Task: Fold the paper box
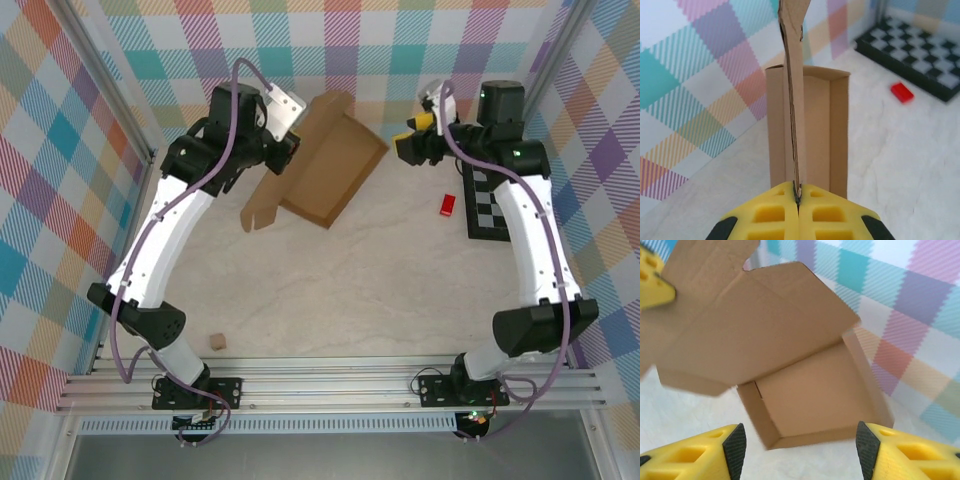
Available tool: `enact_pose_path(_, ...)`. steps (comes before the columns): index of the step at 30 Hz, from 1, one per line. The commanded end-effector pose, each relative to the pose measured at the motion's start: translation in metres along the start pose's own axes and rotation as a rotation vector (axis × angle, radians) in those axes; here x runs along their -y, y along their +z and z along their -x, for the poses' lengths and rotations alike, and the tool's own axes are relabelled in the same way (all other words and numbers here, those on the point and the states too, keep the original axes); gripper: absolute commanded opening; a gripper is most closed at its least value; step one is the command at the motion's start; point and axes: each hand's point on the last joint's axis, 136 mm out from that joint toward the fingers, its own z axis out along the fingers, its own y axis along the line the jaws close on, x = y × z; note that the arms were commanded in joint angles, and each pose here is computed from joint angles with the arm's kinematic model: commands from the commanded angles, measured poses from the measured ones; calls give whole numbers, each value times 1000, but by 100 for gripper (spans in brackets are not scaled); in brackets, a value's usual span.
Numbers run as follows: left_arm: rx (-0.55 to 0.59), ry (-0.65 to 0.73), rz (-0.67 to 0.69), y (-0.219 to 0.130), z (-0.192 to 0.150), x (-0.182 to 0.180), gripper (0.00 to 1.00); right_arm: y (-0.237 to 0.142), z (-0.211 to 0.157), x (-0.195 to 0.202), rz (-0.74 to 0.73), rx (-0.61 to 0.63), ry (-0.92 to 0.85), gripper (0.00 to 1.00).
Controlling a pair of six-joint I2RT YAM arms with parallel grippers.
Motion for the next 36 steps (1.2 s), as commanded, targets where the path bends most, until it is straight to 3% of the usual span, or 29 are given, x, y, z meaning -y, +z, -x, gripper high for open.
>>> enact_pose_path(1,-59,167,-146,-21,-21,29,0,11,-4,-25,180,69,-327,63)
enact_pose_path(4,-26,196,-187,-31,-21,39,0,20,-3,-34,237,134,-453,63)
enact_pose_path(7,-3,195,-179,-34,-20,39,0,38,-17,-47,291,114,-540,64)
enact_pose_path(12,-8,201,-222,-33,-27,48,0,58,-25,-59,345,108,-534,63)
enact_pose_path(16,-14,199,-224,-30,-32,49,0,66,-32,-71,390,81,-543,57)
enact_pose_path(17,-14,198,-229,-30,-33,50,0,68,-34,-72,392,72,-542,52)
enact_pose_path(20,-6,193,-222,-27,-31,49,0,74,-36,-70,386,34,-516,25)
enact_pose_path(24,-4,167,-141,-19,-27,34,0,75,-39,-71,375,0,-484,0)
enact_pose_path(25,2,149,-117,-17,-24,30,1,77,-40,-69,365,-4,-467,0)
enact_pose_path(26,2,123,-94,-16,-24,26,10,79,-41,-67,351,-7,-444,0)
enact_pose_path(27,1,84,-48,-13,-23,18,27,81,-42,-63,333,-12,-424,0)
enact_pose_path(28,-10,31,13,-11,-26,6,51,83,-45,-61,319,-17,-408,0)
enact_pose_path(29,-39,-21,65,-8,-33,-4,66,87,-50,-58,305,-23,-391,0)
enact_pose_path(30,-83,-94,106,-7,-47,-15,72,89,-53,-54,282,-26,-374,0)
enact_pose_path(33,-179,-367,127,-9,-105,-35,73,96,-69,-45,235,-46,-319,0)
enact_pose_path(36,-122,-561,108,-22,-155,-37,75,95,-84,-39,224,-64,-257,0)
